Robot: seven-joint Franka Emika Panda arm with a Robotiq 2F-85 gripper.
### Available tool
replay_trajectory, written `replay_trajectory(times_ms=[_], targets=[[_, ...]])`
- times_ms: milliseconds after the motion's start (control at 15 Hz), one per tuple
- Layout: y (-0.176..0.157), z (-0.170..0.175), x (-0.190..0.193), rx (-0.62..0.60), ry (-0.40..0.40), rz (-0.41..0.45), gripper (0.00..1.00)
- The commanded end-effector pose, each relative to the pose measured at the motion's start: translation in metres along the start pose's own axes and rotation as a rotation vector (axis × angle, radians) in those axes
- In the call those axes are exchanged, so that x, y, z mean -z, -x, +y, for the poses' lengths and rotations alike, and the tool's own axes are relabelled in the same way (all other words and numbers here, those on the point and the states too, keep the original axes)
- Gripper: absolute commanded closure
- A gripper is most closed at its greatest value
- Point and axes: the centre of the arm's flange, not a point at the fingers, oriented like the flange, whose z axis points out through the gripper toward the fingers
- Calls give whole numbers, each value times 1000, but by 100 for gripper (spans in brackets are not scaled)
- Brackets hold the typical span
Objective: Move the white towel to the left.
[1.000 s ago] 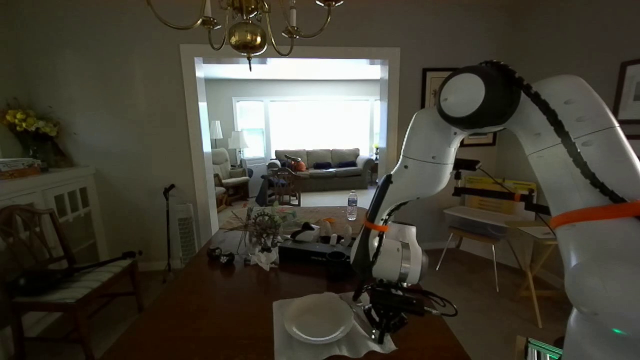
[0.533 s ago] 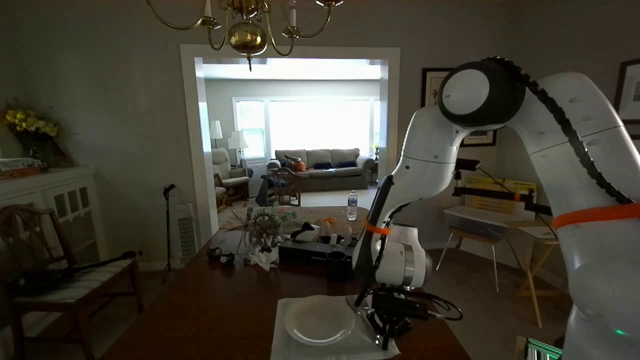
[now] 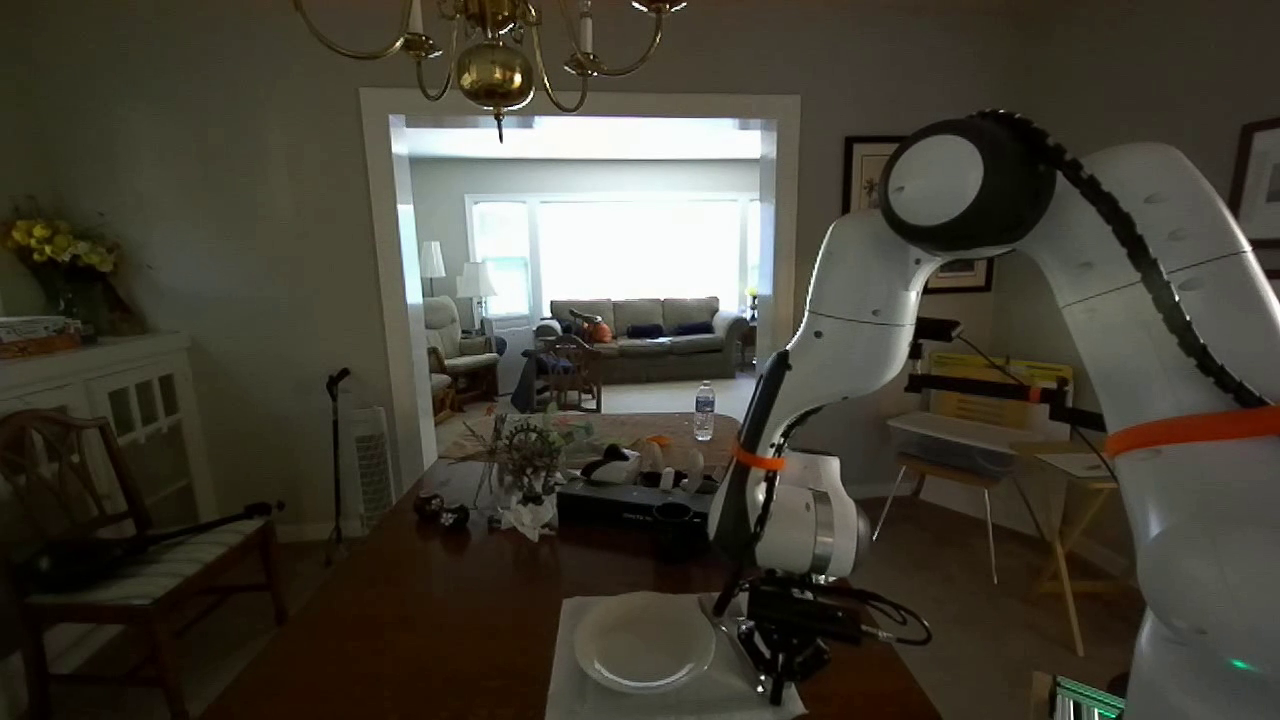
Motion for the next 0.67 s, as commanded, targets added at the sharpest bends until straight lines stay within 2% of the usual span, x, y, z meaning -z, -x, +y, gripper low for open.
replay_trajectory(times_ms=[0,133,200,333,600], targets=[[16,20,-32,-26,61,-66,100],[15,18,-29,-32,54,-55,100],[16,14,-20,-30,43,-52,74],[15,8,1,-26,12,-36,67],[23,-6,17,-3,-18,-30,36]])
